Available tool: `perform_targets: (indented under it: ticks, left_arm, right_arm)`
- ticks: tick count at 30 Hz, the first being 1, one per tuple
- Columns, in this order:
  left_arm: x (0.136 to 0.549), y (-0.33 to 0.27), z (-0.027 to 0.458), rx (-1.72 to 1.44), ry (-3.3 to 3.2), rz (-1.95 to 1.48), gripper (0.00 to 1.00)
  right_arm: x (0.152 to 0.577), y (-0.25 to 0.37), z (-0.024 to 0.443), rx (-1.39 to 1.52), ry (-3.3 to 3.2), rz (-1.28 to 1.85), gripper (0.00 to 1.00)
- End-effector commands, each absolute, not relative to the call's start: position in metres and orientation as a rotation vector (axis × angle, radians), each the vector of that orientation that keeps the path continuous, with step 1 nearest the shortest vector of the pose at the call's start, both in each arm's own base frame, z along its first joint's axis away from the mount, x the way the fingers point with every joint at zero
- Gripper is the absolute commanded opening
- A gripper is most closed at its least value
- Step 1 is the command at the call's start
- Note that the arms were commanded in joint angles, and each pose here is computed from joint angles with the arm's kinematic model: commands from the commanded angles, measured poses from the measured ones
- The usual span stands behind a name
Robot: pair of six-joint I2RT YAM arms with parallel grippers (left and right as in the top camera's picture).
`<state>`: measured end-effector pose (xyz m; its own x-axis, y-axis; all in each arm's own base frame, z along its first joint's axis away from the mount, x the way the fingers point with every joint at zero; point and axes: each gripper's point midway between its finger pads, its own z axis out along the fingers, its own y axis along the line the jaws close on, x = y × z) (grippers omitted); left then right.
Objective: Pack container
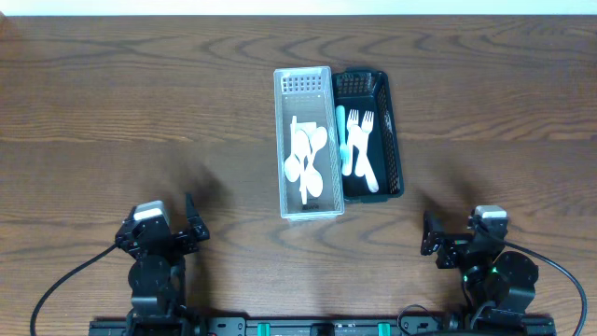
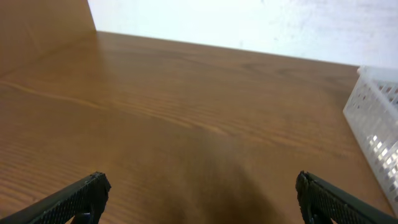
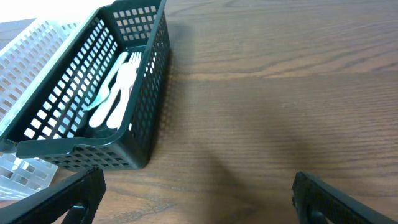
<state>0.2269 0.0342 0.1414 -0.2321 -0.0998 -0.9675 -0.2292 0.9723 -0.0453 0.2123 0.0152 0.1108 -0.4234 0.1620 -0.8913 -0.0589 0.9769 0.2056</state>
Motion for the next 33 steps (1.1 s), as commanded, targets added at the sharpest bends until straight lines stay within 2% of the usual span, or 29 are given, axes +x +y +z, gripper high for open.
perform_targets:
  ticks: [1, 33]
  left_arm:
    - [0.2274, 0.0353, 0.1329, -0.231, 1.820, 0.140, 0.98]
    - [0.2276, 0.0354, 0.1283, -0.231, 1.829, 0.143, 0.98]
  right_arm:
    - [0.2122, 0.0167, 0.1108, 0.076, 1.991, 0.255, 0.99]
    - [0.2122, 0.0167, 0.1108, 0.076, 1.991, 0.255, 0.99]
